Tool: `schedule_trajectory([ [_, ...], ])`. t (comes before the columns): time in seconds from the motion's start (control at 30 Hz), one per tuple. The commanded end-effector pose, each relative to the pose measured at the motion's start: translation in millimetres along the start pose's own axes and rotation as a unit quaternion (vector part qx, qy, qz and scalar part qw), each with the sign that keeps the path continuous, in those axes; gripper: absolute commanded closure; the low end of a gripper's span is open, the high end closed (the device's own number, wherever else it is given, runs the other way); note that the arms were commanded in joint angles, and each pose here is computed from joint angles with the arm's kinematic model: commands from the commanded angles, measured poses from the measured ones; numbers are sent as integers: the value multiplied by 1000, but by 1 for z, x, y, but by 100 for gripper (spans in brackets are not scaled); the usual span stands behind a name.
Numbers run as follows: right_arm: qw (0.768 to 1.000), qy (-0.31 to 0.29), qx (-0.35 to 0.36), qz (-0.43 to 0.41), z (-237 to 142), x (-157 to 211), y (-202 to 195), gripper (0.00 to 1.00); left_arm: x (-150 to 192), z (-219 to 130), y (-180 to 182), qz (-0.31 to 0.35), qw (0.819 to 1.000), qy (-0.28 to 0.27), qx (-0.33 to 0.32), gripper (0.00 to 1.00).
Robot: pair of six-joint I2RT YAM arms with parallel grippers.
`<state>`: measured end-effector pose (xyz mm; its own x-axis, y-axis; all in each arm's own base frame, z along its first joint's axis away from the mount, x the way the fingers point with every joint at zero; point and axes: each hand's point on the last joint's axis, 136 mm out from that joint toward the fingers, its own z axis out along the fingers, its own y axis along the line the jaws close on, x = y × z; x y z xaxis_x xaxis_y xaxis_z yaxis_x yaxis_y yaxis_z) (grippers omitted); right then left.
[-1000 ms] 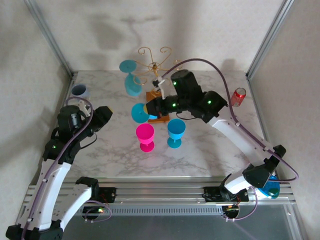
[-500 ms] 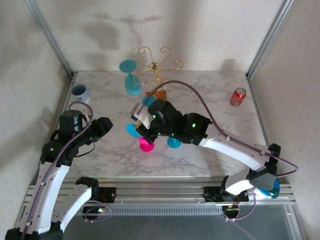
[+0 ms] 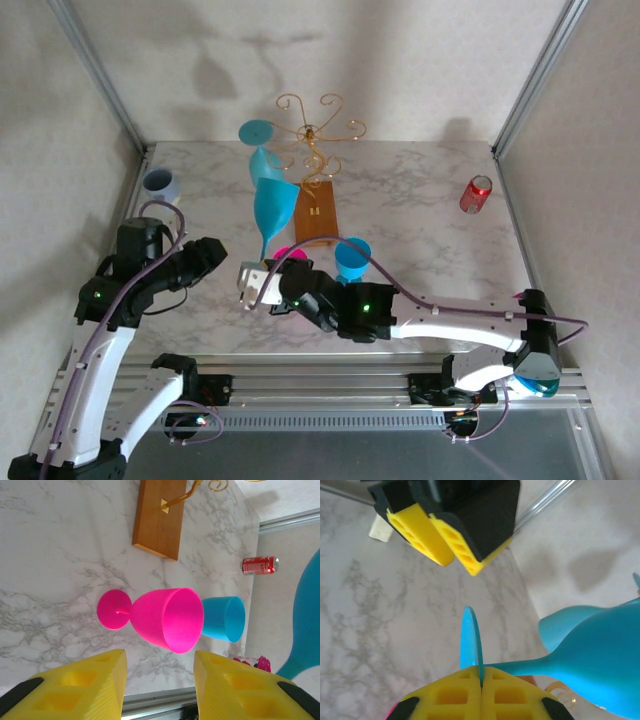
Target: Take the wine glass off the wine glass rack
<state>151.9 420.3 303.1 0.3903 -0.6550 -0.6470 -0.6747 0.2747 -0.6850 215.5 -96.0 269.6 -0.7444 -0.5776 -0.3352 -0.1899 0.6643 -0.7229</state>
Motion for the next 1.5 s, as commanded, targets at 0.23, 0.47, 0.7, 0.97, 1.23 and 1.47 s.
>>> schedule_trajectory([
  [0.23, 984, -3, 136, -115, 17, -8, -9, 100, 8, -8, -12, -24, 999, 22, 29, 61],
  [0.47, 977, -10, 175, -119, 20, -11, -12, 100, 15, 0, -16, -57, 996, 41, 57, 61],
  [0.7, 978, -14, 177, -113, 20, -9, -11, 100, 11, 6, -28, -81, 991, 45, 93, 63],
  [0.97, 976, -24, 187, -107, 18, -12, -14, 100, 10, 8, -40, -101, 985, 56, 125, 64],
  [1.23, 976, -35, 190, -103, 14, -13, -15, 100, 9, 9, -37, -104, 986, 54, 119, 64],
  [1.47, 979, -35, 179, -88, 4, -5, -17, 100, 7, 11, -42, -112, 983, 55, 137, 64],
])
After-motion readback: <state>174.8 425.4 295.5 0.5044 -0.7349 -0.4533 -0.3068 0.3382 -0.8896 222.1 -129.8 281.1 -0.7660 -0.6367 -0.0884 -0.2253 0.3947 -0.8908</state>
